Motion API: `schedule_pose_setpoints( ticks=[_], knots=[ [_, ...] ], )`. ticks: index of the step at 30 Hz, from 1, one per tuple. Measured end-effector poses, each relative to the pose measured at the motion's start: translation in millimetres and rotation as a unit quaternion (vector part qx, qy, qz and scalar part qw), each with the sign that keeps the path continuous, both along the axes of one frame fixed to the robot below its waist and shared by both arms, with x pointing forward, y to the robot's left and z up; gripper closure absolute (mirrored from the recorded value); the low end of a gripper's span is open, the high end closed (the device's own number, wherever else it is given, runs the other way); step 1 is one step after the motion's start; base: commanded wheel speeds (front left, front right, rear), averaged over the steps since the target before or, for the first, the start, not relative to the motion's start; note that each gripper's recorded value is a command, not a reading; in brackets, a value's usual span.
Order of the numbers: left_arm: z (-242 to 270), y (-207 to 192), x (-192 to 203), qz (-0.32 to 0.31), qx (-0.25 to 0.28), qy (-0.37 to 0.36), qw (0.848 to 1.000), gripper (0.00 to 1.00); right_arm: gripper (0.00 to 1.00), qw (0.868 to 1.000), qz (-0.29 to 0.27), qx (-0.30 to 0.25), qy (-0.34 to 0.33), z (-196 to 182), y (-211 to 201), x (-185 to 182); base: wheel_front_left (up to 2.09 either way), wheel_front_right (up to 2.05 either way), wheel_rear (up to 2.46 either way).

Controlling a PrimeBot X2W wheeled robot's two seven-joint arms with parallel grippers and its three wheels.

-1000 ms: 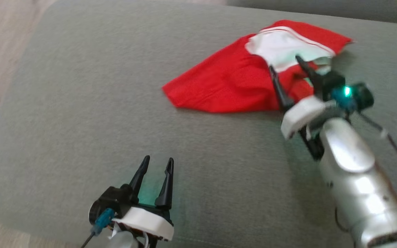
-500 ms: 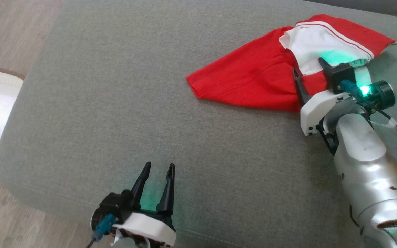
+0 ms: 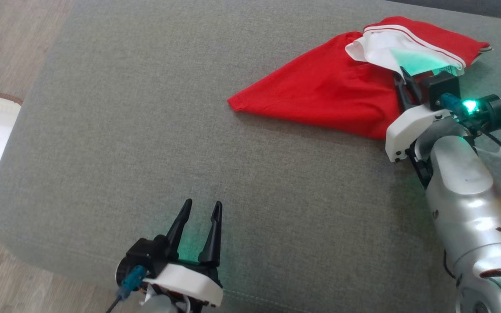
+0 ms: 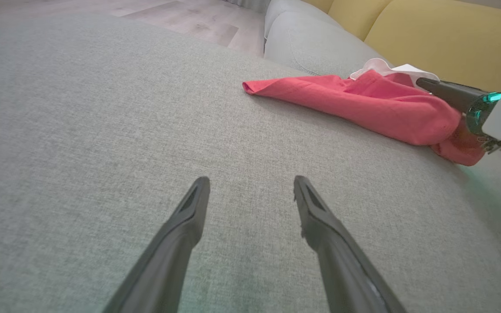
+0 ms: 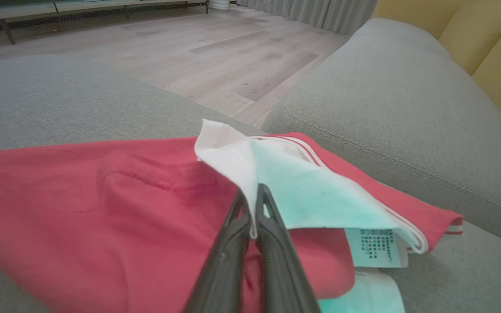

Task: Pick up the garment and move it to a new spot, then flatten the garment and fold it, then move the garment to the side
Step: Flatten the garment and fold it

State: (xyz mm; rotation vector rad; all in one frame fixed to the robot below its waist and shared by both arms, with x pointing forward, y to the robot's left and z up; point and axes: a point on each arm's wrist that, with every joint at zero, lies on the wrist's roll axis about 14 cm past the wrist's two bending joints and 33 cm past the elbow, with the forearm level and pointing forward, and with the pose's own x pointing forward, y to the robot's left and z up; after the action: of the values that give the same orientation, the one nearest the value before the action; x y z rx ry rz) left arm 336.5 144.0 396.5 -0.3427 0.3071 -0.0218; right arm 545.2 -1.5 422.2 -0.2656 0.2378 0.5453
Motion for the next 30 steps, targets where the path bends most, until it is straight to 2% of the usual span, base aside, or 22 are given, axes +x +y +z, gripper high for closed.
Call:
schedule_pose_setpoints(
  ticks=[5, 7, 9, 10, 11, 17, 24, 30],
  knots=[
    [0.9, 1.5, -1.4, 0.003, 0.0, -0.001, 1.0, 0.0, 1.0, 1.0, -0.01, 0.017, -0.012, 11.3, -1.0, 4.4, 0.0, 0.0, 0.0],
    [3.1, 1.8, -2.2, 0.003, 0.0, -0.005, 1.0, 0.0, 1.0, 0.999, -0.017, 0.034, -0.031, 29.4, -1.2, 10.2, 0.0, 0.0, 0.0],
    [5.0, 2.9, -3.9, 0.005, 0.0, -0.008, 1.0, 0.0, 1.0, 0.995, -0.025, 0.061, -0.07, 63.2, -0.7, 19.8, 0.0, 0.0, 0.0],
    [7.4, 3.2, -5.5, 0.006, 0.001, -0.012, 1.0, 0.0, 1.0, 0.988, -0.031, 0.09, -0.122, 108.3, -1.3, 28.6, 0.0, 0.0, 0.0],
    [9.2, 3.4, -6.7, 0.006, 0.001, -0.015, 1.0, 0.0, 1.0, 0.983, -0.033, 0.101, -0.148, 131.2, -2.2, 30.8, 0.0, 0.0, 0.0],
    [11.1, 0.0, -25.0, 0.003, 0.001, -0.022, 1.0, 0.0, 1.0, 0.953, -0.036, 0.137, -0.267, 239.4, -12.8, 19.7, 0.0, 0.0, 0.0],
    [15.9, -10.2, -43.3, -0.01, -0.008, -0.035, 0.999, 0.0, 1.0, 0.92, 0.016, 0.102, -0.378, 338.7, 2.4, -9.1, 0.0, 0.0, 0.0],
    [16.5, -1.9, -57.4, 0.007, -0.007, -0.037, 0.999, 0.0, 1.0, 0.901, 0.054, 0.09, -0.42, 387.0, 38.2, -10.1, 0.0, 0.0, 0.0]
  ],
)
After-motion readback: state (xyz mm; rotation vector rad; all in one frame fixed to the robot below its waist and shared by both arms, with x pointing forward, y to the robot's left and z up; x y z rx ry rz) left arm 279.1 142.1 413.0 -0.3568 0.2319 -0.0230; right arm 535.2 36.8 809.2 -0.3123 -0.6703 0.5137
